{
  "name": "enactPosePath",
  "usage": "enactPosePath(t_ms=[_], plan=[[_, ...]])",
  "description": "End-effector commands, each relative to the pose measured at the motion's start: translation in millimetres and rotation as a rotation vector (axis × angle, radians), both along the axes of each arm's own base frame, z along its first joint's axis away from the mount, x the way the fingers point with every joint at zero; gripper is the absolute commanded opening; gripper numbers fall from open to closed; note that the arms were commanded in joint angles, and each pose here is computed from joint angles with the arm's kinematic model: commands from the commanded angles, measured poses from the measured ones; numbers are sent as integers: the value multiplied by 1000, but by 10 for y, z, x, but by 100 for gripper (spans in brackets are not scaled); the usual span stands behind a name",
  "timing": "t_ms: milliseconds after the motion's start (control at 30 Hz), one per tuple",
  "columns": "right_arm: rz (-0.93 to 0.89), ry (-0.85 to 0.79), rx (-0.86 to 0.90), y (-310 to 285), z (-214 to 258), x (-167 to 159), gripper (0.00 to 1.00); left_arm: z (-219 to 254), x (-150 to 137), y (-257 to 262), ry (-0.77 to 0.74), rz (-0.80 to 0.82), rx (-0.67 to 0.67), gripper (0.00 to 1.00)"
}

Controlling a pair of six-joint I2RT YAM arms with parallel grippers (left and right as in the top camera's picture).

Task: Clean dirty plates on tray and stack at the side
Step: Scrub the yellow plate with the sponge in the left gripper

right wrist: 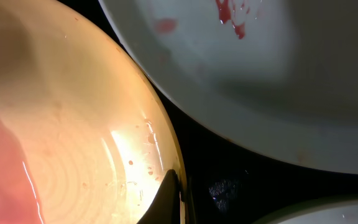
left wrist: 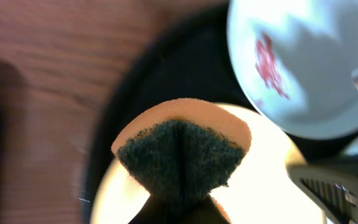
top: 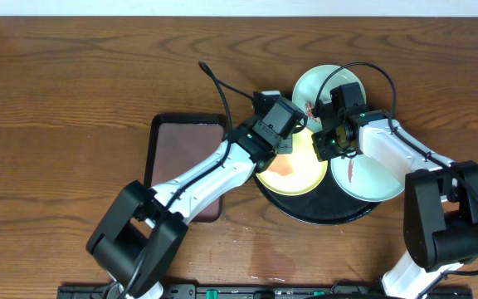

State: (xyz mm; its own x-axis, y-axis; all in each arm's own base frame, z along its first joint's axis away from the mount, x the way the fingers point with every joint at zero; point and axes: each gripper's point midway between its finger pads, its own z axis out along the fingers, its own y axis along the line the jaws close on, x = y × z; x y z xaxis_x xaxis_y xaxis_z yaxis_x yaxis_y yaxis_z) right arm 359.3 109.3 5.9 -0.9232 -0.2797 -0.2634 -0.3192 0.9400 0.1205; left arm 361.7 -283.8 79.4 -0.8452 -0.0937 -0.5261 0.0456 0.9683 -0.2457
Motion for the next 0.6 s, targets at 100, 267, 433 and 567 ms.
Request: enactPosePath(t_ms=[100, 267, 433, 567], plan=[[4, 14, -8, 10, -33, -28, 1, -524, -211, -240, 203, 46, -103, 8], [4, 14, -9, 10, -33, -28, 1, -799, -316, -205, 273, 42, -62, 8], [4, 17, -9, 8, -35, -35, 1, -868, -364, -27, 275, -3, 49, 8], [4, 18, -9, 8, -35, -36, 1, -874, -296, 400, 209, 74, 257, 8]])
